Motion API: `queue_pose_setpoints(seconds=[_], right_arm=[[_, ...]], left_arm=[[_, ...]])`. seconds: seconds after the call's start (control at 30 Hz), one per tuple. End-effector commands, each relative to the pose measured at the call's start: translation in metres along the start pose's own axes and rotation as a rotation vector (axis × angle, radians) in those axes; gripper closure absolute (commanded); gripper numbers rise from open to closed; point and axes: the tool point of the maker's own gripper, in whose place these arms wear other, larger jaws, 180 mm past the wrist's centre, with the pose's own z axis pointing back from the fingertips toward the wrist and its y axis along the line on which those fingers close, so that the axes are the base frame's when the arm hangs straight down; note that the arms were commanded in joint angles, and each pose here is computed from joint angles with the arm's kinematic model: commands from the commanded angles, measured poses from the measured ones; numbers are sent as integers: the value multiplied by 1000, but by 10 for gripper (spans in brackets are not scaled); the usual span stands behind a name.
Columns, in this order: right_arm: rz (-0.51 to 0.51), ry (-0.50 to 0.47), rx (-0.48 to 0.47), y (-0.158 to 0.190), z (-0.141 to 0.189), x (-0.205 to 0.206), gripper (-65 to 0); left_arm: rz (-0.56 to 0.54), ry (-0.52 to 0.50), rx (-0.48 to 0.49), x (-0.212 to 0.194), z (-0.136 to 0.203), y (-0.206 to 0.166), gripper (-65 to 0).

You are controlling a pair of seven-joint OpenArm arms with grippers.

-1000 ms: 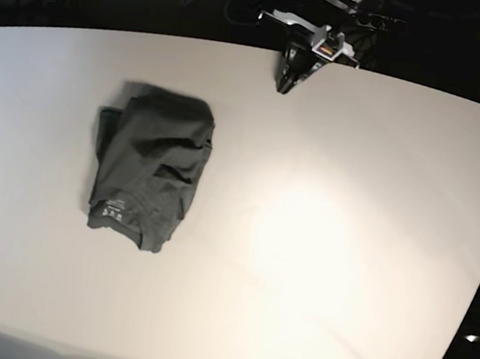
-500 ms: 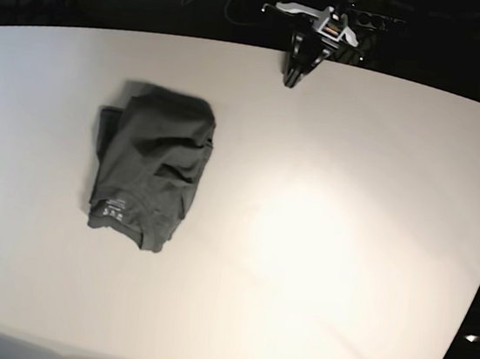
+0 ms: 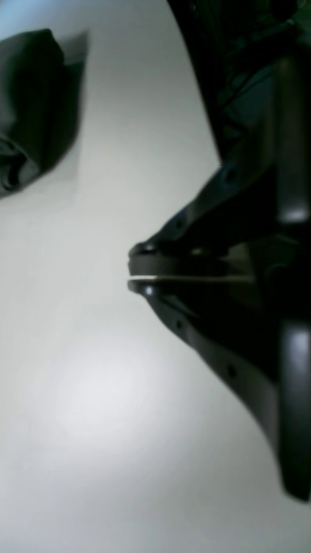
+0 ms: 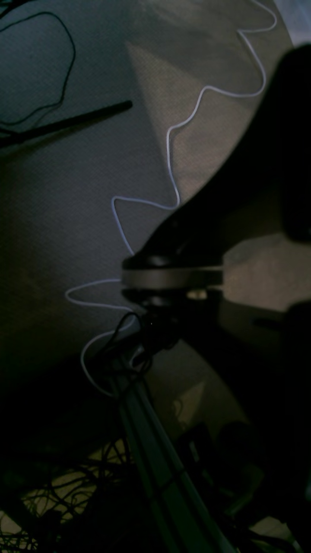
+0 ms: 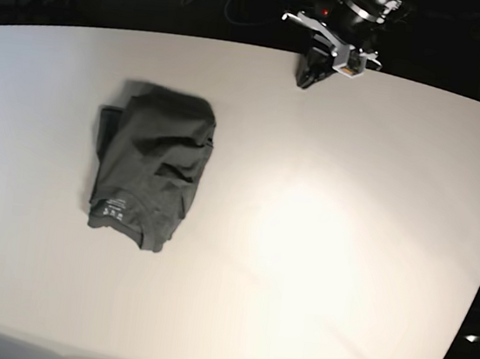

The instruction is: Fold the T-shirt properly

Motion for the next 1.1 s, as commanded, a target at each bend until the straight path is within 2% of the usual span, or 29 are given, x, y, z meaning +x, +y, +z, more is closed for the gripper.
queue_pose_setpoints(seconds=[0.0, 0.1, 0.27, 0.43, 0.57, 0.67, 0.9, 1.0, 1.07], right_arm=[[13, -25, -20, -13, 6, 6, 0], [12, -64, -19, -12, 6, 13, 0], [9, -70, -21, -12, 6, 14, 0], [12, -67, -18, -12, 7, 12, 0], [6, -66, -10, -8, 5, 11, 0], [6, -67, -8, -6, 4, 13, 0], [5, -62, -4, -5, 2, 12, 0], [-7, -28, 8, 1, 0, 4, 0], [-14, -12, 43, 12, -6, 3, 0]], left_arm=[[8, 541, 93, -106, 51, 20, -27], [25, 501, 62, -89, 60, 3, -27], [28, 464, 8, -65, 82, -16, -27], [29, 464, 47, -57, 103, -3, -27], [16, 532, 108, -82, 111, 21, -27], [8, 561, 134, -98, 104, 34, -27], [19, 734, 260, -174, 91, 78, -27], [-42, 801, 259, -197, 84, 86, -27], [-83, 806, 249, -206, 76, 88, -27]])
